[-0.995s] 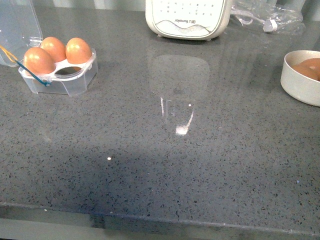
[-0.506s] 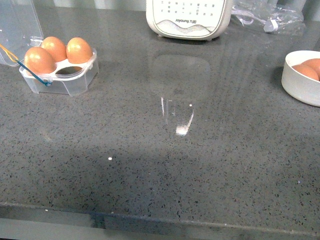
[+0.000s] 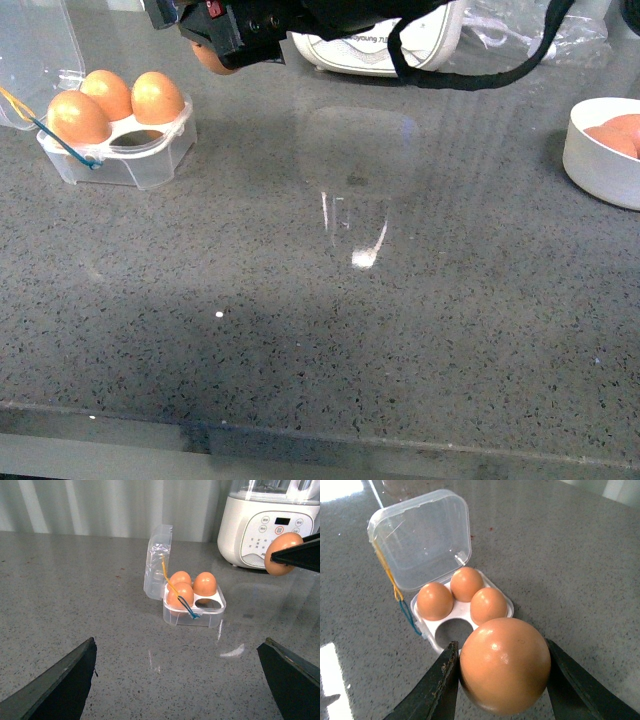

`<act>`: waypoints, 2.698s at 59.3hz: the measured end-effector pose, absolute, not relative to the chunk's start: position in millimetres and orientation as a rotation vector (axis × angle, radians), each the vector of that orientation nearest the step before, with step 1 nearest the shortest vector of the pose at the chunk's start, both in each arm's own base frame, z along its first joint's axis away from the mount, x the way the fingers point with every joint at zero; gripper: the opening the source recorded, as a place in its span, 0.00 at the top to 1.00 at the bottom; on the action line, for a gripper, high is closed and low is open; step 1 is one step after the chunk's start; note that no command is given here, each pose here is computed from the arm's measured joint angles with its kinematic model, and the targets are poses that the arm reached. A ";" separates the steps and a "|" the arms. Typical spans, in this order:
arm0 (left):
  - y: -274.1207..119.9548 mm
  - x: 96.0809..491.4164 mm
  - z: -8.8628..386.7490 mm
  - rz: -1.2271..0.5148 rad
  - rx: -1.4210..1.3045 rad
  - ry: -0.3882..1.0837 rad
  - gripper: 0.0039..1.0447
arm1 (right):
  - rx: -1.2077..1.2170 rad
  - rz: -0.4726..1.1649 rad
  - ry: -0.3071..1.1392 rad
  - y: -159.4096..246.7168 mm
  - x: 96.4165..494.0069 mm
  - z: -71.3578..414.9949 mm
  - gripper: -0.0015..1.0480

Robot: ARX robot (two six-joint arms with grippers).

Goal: Put egg into box

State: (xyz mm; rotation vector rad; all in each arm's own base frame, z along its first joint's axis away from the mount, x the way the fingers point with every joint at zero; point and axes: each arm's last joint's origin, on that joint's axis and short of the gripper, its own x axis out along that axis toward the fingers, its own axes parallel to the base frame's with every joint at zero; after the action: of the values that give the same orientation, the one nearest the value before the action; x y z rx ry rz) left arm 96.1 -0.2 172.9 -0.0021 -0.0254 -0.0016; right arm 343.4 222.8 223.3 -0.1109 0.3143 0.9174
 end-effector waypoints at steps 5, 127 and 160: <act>-0.2 96.1 172.9 -0.001 -0.002 -0.025 0.06 | -0.100 0.922 0.309 227.0 350.2 224.9 0.60; -0.2 96.1 172.9 -0.001 -0.002 -0.025 0.06 | -0.107 1.018 0.337 276.0 363.1 206.2 0.07; -0.2 96.1 172.9 -0.002 -0.002 -0.025 0.06 | 0.105 0.308 0.212 84.8 296.9 233.1 0.07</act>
State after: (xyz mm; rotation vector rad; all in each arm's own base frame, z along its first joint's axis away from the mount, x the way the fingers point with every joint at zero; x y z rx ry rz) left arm 96.1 -0.2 172.9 -0.0021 -0.0254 -0.0016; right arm 296.9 84.8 233.1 0.1047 0.2123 0.3078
